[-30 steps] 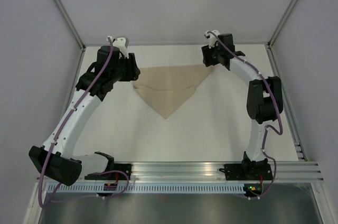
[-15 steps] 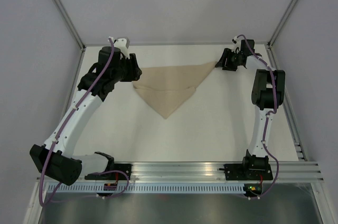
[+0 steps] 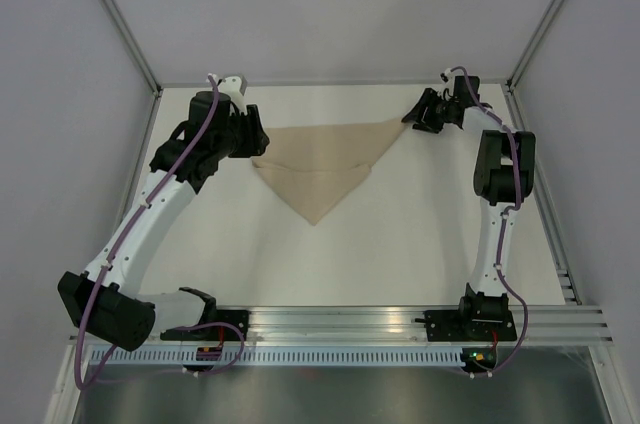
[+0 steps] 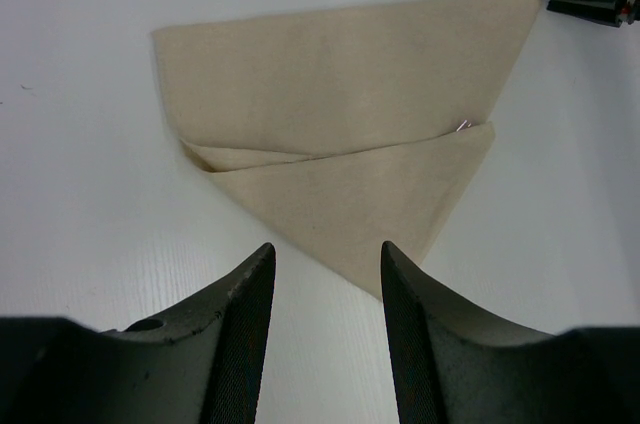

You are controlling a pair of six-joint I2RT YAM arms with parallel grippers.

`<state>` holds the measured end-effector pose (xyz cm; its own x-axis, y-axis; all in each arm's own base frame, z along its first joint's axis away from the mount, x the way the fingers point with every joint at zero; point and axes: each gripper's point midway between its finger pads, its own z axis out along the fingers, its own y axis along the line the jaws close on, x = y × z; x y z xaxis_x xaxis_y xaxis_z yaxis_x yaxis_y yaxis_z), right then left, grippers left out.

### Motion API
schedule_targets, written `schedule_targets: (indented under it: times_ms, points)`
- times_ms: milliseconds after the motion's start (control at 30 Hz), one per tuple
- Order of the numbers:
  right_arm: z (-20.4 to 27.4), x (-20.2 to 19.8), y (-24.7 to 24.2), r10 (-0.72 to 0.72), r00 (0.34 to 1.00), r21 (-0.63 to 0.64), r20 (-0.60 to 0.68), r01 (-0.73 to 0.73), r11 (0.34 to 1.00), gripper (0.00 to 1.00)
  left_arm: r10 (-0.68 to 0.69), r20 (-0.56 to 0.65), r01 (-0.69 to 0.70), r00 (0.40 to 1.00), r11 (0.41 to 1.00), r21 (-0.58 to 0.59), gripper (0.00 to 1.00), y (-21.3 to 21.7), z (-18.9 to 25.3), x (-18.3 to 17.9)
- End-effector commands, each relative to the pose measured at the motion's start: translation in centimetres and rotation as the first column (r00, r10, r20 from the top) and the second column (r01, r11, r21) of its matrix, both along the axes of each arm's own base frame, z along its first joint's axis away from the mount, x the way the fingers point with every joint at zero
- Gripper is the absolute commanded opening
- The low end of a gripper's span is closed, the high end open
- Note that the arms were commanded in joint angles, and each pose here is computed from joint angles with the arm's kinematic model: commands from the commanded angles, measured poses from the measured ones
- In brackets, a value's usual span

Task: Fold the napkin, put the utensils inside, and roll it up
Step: Fold the napkin at the center of the board.

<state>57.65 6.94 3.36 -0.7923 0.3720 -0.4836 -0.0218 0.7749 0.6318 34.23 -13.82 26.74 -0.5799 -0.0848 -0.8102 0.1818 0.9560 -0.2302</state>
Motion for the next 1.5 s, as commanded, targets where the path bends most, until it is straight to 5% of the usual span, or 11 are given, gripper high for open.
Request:
schedule_targets:
  times_ms: [0, 800, 1233, 1467]
  points:
    - [0.3, 1.0, 0.3, -0.047, 0.999, 0.051, -0.02, 0.048, 0.998, 0.56, 0.048, -0.008, -0.048, 0.999, 0.994, -0.101, 0.52, -0.5, 1.0, -0.3]
    - [5.6, 2.5, 3.2, 0.01, 0.985, 0.071, 0.174, -0.023, 0.997, 0.01, 0.049, -0.025, -0.051, 0.998, 0.994, -0.095, 0.51, -0.4, 0.1, -0.5]
    - [9.5, -3.4, 8.6, 0.285, 0.896, -0.157, 0.34, -0.245, 0.957, 0.01, 0.053, -0.032, -0.056, 0.998, 0.994, -0.099, 0.51, -0.5, -0.4, -0.4]
    - [12.2, -7.9, 12.5, 0.505, 0.76, -0.334, 0.41, -0.39, 0.858, 0.0, 0.037, -0.038, -0.041, 0.999, 0.992, -0.121, 0.51, -1.0, -0.5, -0.4]
